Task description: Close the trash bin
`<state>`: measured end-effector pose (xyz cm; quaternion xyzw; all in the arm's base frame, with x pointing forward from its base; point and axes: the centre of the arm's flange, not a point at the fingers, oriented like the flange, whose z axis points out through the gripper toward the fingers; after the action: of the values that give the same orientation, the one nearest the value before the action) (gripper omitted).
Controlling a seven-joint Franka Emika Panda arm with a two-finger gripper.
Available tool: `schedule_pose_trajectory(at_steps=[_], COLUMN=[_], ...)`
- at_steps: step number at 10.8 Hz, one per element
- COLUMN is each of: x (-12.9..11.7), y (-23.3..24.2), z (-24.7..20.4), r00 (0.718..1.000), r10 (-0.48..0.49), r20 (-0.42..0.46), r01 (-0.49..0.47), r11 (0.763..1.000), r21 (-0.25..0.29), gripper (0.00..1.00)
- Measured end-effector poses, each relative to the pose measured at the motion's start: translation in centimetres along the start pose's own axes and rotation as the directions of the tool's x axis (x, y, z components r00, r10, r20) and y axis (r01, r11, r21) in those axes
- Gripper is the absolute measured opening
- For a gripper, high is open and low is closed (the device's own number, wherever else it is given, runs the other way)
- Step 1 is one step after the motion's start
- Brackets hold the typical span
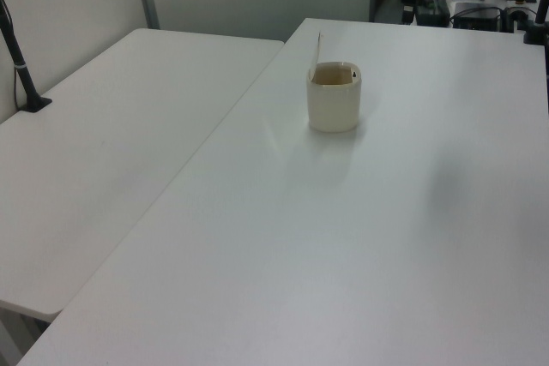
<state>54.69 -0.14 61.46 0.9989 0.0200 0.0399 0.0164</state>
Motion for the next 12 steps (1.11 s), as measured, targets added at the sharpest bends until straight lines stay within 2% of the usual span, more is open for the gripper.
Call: schedule_pose_trajectory(at_steps=[8, 9, 11, 12], x=[0.00, 0.00, 0.07, 0.25], y=[0.28, 0.39, 0.49, 0.50], z=[-0.10, -0.15, -0.41, -0.78], r00=[1.000, 1.000, 0.991, 0.981], r10=[0.008, 0.028, 0.132, 0.193], r20=[-0.002, -0.003, -0.011, -0.028], r01=[-0.008, -0.028, -0.132, -0.193], r11=[1.000, 1.000, 0.991, 0.981], r21=[0.000, 0.000, 0.001, 0.004], gripper=[1.00, 0.98, 0.97, 0.89])
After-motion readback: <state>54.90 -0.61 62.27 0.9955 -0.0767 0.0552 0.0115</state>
